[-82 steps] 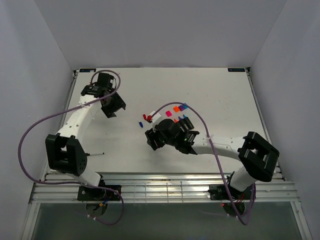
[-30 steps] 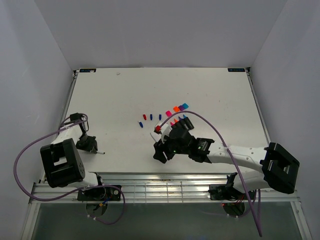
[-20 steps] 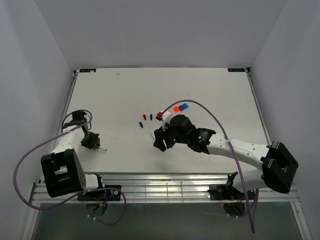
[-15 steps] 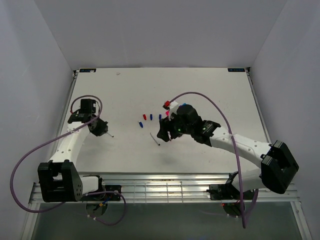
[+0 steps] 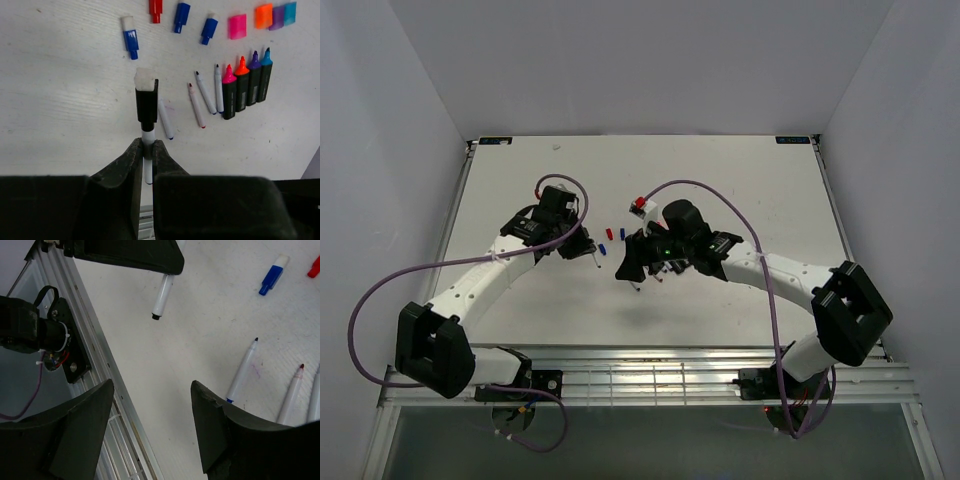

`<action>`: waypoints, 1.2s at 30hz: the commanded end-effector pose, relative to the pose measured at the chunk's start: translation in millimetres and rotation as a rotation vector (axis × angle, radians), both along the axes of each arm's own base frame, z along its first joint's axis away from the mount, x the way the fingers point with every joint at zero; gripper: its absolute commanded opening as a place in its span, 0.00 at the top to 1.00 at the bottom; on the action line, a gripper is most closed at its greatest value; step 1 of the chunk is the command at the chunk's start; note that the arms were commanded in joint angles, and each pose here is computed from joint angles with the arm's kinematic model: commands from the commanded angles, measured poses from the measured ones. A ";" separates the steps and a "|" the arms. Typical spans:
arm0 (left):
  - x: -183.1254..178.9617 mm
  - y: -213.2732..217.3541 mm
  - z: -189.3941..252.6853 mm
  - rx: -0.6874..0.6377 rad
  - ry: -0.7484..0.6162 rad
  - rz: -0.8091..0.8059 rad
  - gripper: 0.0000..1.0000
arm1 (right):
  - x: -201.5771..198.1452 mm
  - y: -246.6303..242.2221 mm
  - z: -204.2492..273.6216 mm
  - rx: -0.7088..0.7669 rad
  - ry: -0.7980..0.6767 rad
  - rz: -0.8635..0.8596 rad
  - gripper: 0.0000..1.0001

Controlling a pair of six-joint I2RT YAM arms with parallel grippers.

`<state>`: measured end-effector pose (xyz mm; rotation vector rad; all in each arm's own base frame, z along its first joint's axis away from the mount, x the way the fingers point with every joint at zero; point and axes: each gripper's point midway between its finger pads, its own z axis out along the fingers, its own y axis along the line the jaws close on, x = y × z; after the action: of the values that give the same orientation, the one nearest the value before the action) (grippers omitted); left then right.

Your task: Open the pen caps

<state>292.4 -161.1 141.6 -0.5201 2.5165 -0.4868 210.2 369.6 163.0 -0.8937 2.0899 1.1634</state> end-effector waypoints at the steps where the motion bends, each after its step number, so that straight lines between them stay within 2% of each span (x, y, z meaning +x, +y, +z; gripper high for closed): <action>1: 9.6 -25.8 27.9 -0.078 -0.077 -0.055 1.00 | -7.3 20.8 12.5 0.088 0.000 0.067 0.32; 6: 8.3 -39.0 32.6 -0.106 -0.075 -0.088 1.00 | -0.8 29.7 0.8 0.075 -0.002 0.031 0.33; 19: -8.3 -54.1 36.9 -0.200 -0.032 -0.120 1.00 | 31.0 44.1 -3.5 0.104 -0.056 -0.084 0.44; 25: -14.2 -57.7 38.9 -0.229 -0.023 -0.133 1.00 | 40.4 50.2 -11.6 0.104 -0.052 -0.113 0.54; 36: -21.6 -55.1 31.1 -0.213 -0.014 -0.139 1.00 | 53.9 48.0 -7.7 0.110 -0.060 -0.200 0.57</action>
<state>283.0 -213.1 162.7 -0.4527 2.5241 -0.7642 240.6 410.9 128.0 -0.7288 2.0859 1.1560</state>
